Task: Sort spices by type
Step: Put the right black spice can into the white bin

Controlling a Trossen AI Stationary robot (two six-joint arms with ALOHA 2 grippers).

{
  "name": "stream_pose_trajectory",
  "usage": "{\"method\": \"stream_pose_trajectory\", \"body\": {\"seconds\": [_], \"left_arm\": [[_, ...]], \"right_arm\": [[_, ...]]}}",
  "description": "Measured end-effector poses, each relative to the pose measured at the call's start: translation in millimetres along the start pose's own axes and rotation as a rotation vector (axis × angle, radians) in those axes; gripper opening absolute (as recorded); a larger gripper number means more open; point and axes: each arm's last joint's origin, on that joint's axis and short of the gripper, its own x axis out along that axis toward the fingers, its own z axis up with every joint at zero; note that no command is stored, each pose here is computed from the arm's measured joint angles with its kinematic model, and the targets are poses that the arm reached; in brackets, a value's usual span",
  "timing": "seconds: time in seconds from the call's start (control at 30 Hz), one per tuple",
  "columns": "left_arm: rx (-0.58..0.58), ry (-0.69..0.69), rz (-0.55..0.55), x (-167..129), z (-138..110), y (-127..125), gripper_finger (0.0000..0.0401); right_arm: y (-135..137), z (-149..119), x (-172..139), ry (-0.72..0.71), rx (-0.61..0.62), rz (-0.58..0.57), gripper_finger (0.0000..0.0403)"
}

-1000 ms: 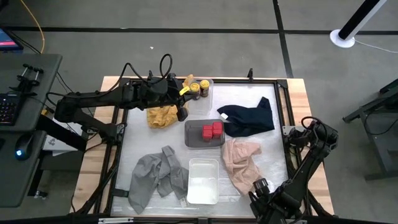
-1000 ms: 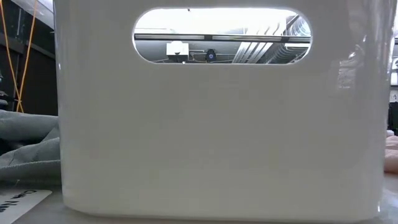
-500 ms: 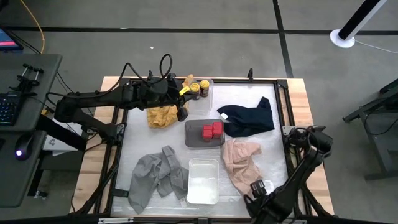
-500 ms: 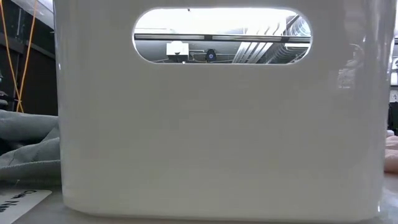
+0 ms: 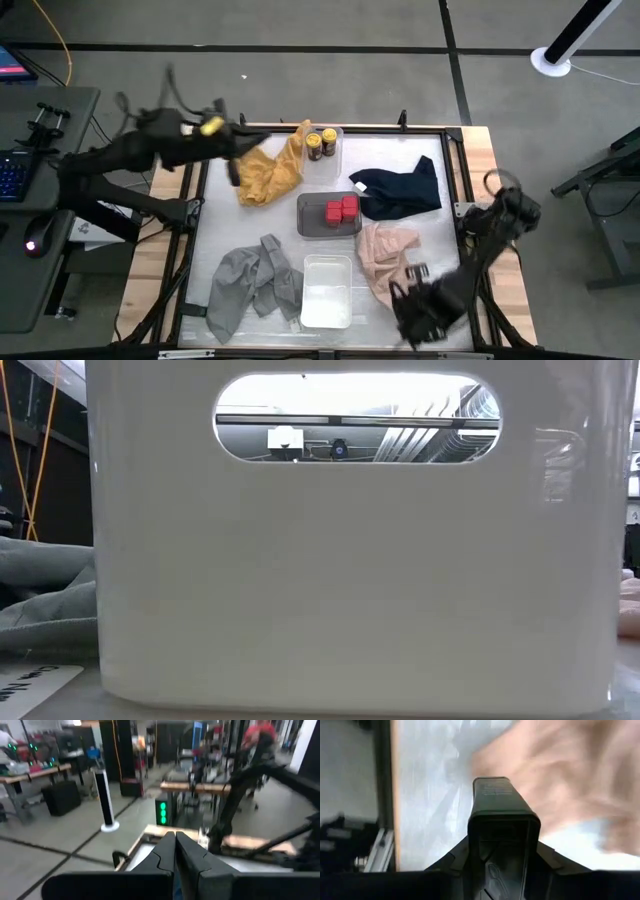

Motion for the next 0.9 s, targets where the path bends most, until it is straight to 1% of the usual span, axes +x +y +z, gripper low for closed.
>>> {"method": "stream_pose_trajectory", "body": {"seconds": [0.07, 0.13, 0.2, 0.33, 0.4, 0.5, 0.67, 0.8, 0.9], "left_arm": [[-0.022, -0.024, 0.001, -17.0, 4.1, 5.0, 0.0], [-0.03, -0.019, 0.001, -30.1, 4.4, 8.7, 0.0], [-0.022, 0.009, 0.0, -39.3, 1.9, 11.2, 0.0], [-0.028, 0.084, -0.001, -48.1, -5.6, 13.3, 0.0], [-0.024, 0.123, -0.001, -49.1, -9.5, 13.5, 0.0], [-0.021, 0.172, -0.001, -49.8, -14.3, 13.5, 0.0], [-0.012, 0.206, -0.001, -50.5, -17.6, 13.5, 0.0], [-0.009, 0.211, -0.001, -50.6, -18.1, 13.5, 0.0], [0.006, 0.21, -0.002, -50.6, -18.0, 13.6, 0.0]], "right_arm": [[-21.9, 7.0, -19.7, -0.067, 0.064, -0.001, 0.0111], [-45.4, 18.8, -36.5, -0.147, 0.126, 0.015, 0.0111], [-68.1, 37.1, -48.7, -0.245, 0.18, 0.044, 0.0111], [-105.6, 79.1, -58.7, -0.448, 0.232, 0.108, 0.0111], [-119.0, 97.3, -56.6, -0.494, 0.237, 0.132, 0.0111], [-132.6, 117.5, -48.2, -0.483, 0.217, 0.14, 0.0111], [-138.7, 142.8, -28.0, -0.431, 0.167, 0.159, 0.0111], [-138.5, 151.5, -14.5, -0.381, 0.168, 0.148, 0.0111], [-141.4, 152.3, -4.3, -0.321, 0.187, 0.133, 0.0111]]}}
